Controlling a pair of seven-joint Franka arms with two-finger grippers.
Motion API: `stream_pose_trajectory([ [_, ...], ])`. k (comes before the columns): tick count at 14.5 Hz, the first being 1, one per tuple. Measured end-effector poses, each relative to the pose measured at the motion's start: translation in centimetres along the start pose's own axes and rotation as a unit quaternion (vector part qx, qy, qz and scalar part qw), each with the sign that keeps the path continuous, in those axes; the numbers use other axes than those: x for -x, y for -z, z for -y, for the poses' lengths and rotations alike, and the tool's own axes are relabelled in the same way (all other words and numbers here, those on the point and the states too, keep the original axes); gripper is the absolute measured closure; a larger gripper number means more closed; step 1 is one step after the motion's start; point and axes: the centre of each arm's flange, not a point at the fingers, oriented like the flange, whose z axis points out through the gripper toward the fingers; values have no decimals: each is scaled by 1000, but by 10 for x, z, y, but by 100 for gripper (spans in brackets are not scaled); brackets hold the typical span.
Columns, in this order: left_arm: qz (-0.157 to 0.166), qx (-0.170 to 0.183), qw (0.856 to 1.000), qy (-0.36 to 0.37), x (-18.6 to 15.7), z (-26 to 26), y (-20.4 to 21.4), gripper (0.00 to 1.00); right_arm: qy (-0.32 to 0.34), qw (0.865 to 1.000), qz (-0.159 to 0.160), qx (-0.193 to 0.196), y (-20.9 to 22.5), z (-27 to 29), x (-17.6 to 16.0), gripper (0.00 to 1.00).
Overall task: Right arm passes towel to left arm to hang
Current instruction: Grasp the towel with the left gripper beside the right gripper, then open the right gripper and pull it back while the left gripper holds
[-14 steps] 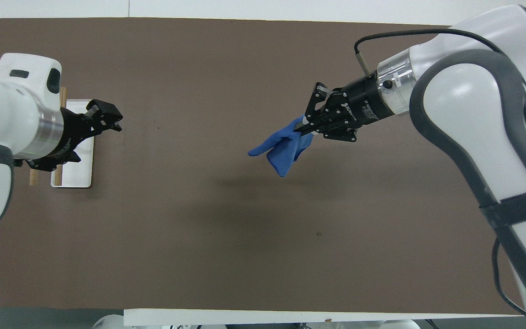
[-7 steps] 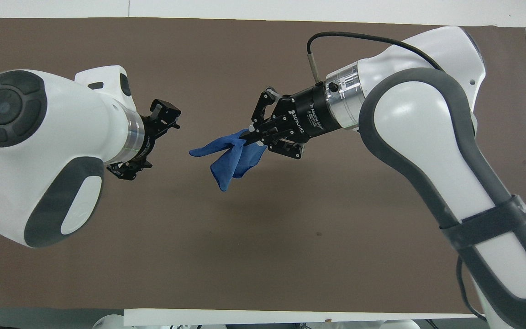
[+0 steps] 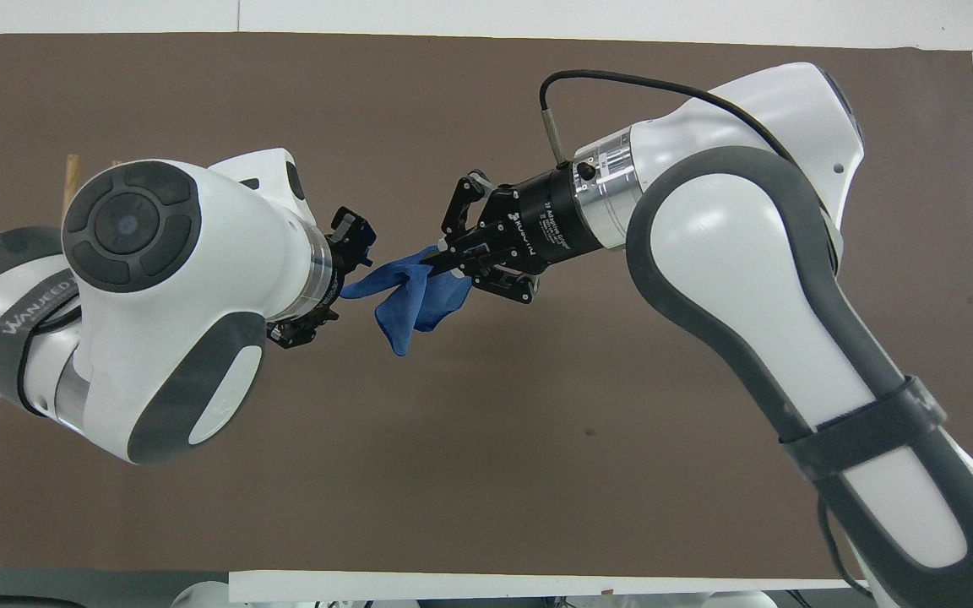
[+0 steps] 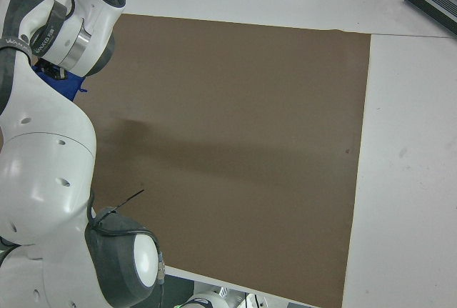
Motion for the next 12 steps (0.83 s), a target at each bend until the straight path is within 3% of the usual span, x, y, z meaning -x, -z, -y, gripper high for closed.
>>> stream_pose_trajectory([
  [5,0,-1,1000,-1,1,0,-1,97,0,1000,1,4,-5,-2,1,94],
  [12,0,-1,1000,0,1,0,-1,98,0,1000,2,4,-5,-2,1,94],
])
